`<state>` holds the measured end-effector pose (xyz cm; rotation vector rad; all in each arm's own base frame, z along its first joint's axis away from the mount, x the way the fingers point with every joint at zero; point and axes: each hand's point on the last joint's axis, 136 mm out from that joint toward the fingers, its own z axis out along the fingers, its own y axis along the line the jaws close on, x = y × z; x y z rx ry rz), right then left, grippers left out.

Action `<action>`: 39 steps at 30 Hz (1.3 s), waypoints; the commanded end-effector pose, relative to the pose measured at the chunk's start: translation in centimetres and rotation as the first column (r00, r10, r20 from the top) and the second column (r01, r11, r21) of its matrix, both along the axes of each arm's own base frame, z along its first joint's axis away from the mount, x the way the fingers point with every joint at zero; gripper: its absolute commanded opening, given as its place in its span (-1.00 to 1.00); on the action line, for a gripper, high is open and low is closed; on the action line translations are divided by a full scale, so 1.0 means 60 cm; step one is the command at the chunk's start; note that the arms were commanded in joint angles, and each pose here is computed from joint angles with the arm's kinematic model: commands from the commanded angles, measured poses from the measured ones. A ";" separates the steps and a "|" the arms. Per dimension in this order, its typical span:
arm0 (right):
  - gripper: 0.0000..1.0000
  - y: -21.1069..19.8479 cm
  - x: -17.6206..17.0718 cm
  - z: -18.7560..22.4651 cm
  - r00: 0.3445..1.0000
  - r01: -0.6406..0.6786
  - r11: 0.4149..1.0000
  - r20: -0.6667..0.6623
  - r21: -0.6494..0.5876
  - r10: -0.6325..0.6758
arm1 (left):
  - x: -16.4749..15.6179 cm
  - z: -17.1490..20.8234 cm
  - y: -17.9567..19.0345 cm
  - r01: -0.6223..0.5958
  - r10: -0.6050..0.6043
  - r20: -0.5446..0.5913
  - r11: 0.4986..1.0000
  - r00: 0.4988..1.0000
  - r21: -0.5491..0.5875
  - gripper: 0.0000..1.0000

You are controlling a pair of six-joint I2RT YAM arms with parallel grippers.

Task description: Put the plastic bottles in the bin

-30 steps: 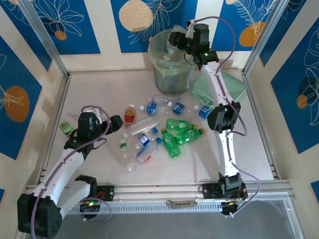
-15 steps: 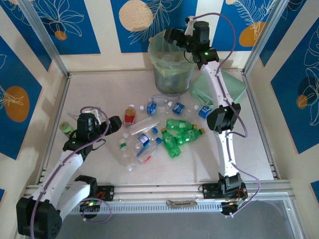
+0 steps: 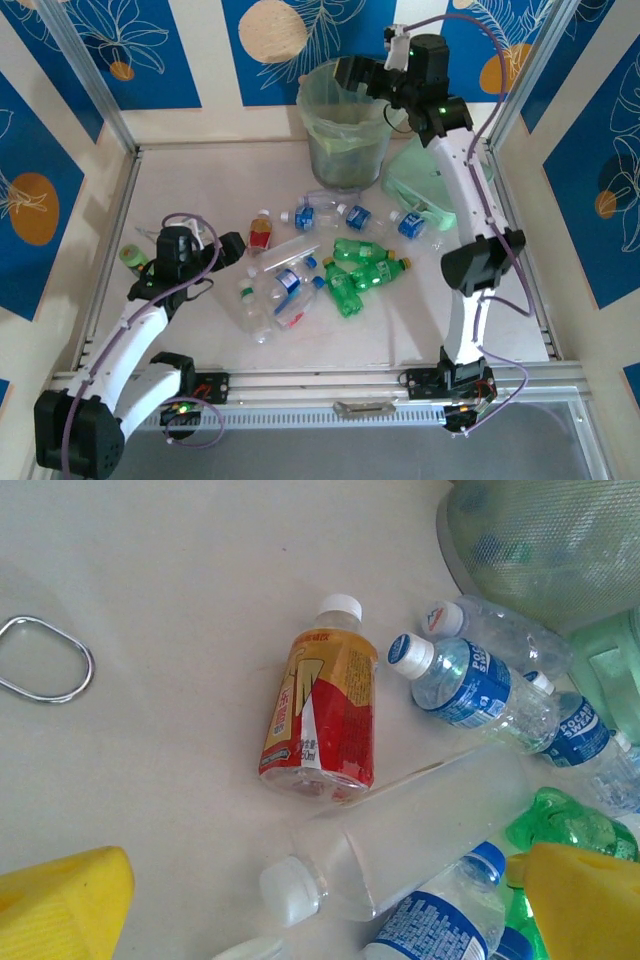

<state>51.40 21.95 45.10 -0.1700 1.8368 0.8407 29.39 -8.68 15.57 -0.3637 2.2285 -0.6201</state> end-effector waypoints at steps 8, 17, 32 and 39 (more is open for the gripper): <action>0.98 0.021 -0.133 -0.122 0.980 -0.108 0.993 -0.162 0.046 0.114 | 0.031 0.015 -0.021 0.041 -0.041 0.010 0.998 0.999 -0.049 0.99; 0.98 -0.008 -0.221 -0.239 0.954 -0.052 0.998 -0.296 -0.024 0.043 | 0.075 0.007 -0.031 0.115 -0.113 -0.026 0.993 0.993 0.043 0.99; 0.98 -0.054 -0.246 -0.298 0.943 0.065 0.994 -0.321 -0.093 -0.091 | 0.125 -0.056 -0.073 0.272 -0.239 -0.217 0.952 0.946 0.137 0.99; 0.98 -0.061 -0.247 -0.303 0.940 0.077 0.992 -0.324 -0.098 -0.105 | 0.135 -0.089 -0.097 0.352 -0.284 -0.302 0.914 0.910 0.201 0.98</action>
